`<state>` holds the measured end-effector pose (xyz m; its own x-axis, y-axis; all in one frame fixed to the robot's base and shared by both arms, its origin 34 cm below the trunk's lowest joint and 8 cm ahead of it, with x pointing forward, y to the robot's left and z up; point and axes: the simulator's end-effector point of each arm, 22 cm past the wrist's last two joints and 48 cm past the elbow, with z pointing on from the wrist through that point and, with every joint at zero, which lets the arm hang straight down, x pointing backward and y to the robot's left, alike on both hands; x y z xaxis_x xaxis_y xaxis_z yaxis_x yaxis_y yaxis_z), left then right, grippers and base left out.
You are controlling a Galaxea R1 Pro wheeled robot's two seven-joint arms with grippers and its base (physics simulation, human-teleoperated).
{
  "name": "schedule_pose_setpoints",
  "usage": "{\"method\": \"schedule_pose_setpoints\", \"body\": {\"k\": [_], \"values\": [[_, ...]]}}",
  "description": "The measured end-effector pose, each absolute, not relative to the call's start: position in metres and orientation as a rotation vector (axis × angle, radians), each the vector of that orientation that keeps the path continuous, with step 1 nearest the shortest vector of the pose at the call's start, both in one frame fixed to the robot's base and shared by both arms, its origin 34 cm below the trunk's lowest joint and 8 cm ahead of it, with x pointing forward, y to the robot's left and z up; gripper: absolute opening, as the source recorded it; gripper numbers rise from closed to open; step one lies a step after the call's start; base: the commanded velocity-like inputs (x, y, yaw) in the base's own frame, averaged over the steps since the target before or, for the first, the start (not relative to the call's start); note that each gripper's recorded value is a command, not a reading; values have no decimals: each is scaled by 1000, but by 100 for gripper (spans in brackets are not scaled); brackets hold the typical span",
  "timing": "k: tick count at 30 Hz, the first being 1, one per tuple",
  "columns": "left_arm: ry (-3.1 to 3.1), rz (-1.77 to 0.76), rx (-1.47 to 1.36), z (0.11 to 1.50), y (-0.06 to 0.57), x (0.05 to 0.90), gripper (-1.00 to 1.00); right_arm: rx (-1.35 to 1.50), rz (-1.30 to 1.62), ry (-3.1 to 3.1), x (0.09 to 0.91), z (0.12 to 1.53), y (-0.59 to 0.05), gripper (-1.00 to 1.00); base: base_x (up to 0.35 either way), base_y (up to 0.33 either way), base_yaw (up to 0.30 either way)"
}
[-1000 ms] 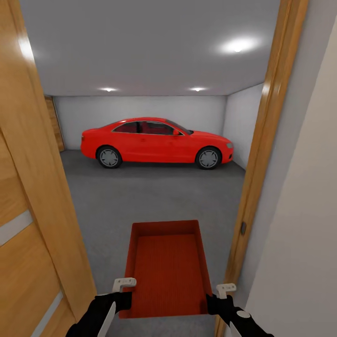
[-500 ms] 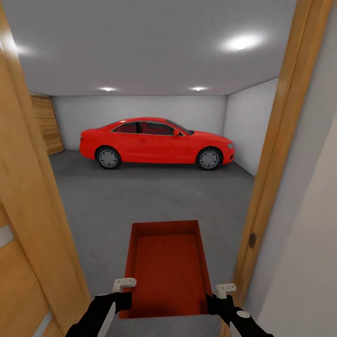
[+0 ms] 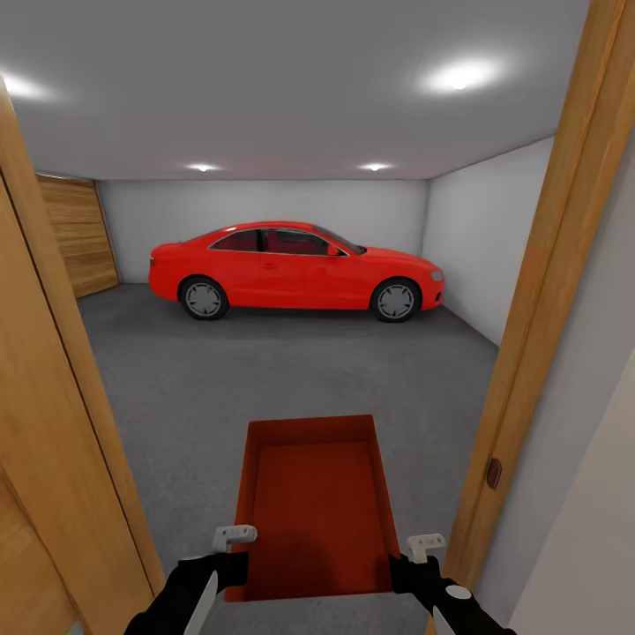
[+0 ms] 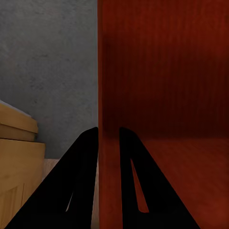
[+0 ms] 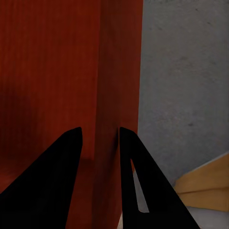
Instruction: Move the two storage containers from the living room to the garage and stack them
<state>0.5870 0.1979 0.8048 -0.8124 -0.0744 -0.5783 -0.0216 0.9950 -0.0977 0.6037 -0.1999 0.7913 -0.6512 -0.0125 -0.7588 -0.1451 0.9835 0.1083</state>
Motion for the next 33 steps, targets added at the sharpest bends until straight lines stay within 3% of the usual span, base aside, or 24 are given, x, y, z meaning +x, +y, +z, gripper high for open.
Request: {"method": "schedule_pose_setpoints", "body": {"k": [9, 26, 33], "values": [[2518, -115, -67, 805, 198, 587, -100, -110, 200, 2273, 604, 791, -200, -100, 29, 0, 0], [2517, -115, -68, 805, 198, 587, -100, -110, 200, 2273, 603, 792, -200, -100, 302, 0, 0], [2518, -116, -69, 804, 198, 587, -100, -111, 200, 2274, 604, 791, -200, -100, 42, 0, 0]]}}
